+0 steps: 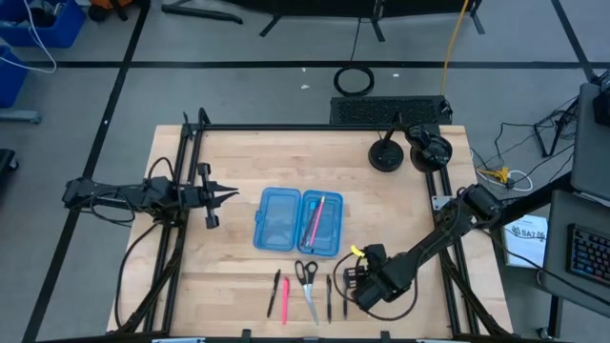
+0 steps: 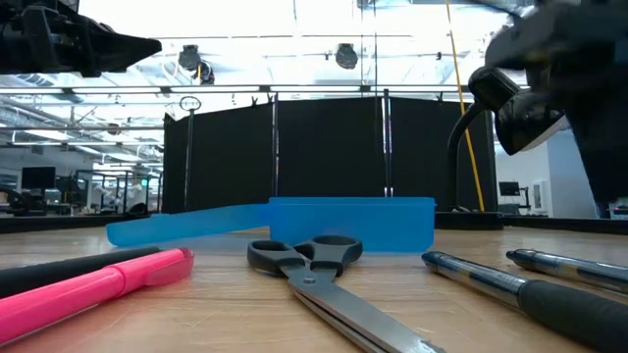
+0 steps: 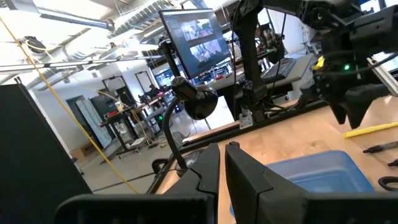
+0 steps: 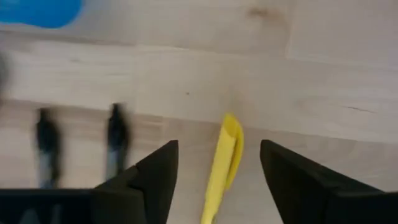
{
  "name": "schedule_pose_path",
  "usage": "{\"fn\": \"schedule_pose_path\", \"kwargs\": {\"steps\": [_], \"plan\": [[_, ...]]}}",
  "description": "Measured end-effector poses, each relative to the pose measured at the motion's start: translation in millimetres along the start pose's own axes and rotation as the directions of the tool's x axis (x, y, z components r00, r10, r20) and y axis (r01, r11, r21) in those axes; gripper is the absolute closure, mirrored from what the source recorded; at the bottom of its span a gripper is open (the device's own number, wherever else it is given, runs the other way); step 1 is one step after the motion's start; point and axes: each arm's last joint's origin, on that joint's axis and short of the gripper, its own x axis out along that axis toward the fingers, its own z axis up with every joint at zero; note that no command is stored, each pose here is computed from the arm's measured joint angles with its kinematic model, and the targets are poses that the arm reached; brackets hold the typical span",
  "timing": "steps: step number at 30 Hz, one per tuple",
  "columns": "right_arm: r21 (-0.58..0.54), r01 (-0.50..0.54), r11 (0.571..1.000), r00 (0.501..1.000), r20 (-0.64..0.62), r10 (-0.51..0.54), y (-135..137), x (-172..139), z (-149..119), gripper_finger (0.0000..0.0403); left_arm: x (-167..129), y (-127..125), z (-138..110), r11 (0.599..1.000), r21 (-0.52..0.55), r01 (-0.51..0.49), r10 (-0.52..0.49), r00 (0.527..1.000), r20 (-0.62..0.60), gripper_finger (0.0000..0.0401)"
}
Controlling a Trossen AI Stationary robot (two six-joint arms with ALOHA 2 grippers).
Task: Pick & place school supplies into a supply box
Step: Put the yellow pen into the blue pencil box
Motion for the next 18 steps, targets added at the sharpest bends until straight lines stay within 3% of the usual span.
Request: {"fn": "schedule_pose_path", "kwargs": {"steps": [5, 15, 18], "plan": [[0.003, 0.020, 1.000, 0.994, -0.108, -0.020, 1, 11, 2, 0.0173, 0, 0, -1, 1.000, 0.002, 0.004, -0.004, 1.000, -0.008, 0.0371], [0.005, 0.064, 0.998, 0.981, -0.182, -0.062, -10, 36, 1, 0.0204, 0, -1, -2, 1.000, 0.005, 0.011, -0.011, 1.000, -0.025, 0.0370], [-0.020, 0.120, 0.993, 0.973, -0.198, -0.121, -13, 48, 0, 0.0212, 0, -1, -2, 1.000, 0.005, 0.012, -0.012, 1.000, -0.025, 0.0370]]}}
